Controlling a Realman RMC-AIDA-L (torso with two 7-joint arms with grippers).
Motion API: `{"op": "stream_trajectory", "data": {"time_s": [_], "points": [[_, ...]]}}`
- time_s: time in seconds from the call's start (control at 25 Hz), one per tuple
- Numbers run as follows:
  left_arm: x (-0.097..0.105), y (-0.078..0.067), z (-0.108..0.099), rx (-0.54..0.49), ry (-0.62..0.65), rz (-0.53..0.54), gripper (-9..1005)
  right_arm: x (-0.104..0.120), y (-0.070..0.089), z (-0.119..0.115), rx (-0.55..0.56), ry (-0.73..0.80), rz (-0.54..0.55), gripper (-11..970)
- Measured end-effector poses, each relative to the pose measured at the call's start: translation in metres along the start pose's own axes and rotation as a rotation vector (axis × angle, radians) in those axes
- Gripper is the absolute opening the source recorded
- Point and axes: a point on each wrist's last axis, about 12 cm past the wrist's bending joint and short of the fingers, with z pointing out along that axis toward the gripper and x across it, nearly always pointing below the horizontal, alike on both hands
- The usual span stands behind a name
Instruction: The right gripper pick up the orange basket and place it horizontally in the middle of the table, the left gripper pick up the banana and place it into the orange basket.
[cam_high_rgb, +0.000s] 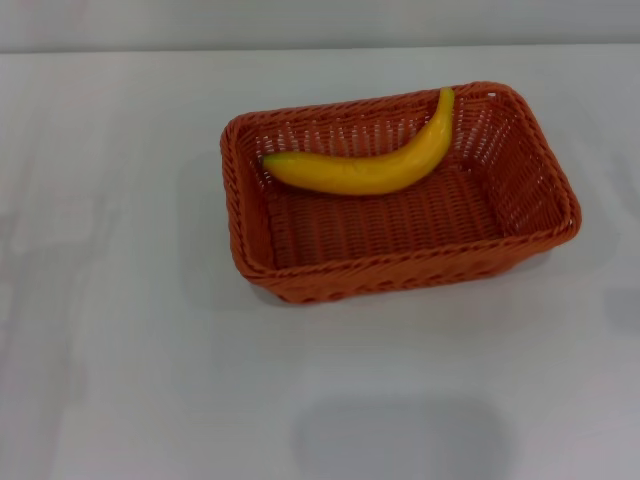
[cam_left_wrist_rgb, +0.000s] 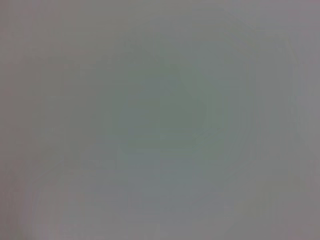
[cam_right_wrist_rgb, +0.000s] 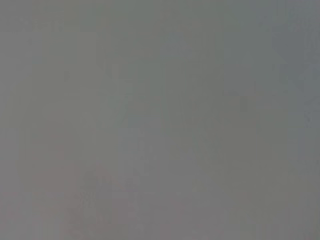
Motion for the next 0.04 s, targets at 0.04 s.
{"op": "stream_trajectory", "data": {"time_s": [0.04], "points": [[0.0003,-0.0003,0.0000,0.000,0.000,-0.002,889,0.0000,0.0000,0.0000,0.000,0.000,0.000,842]]}}
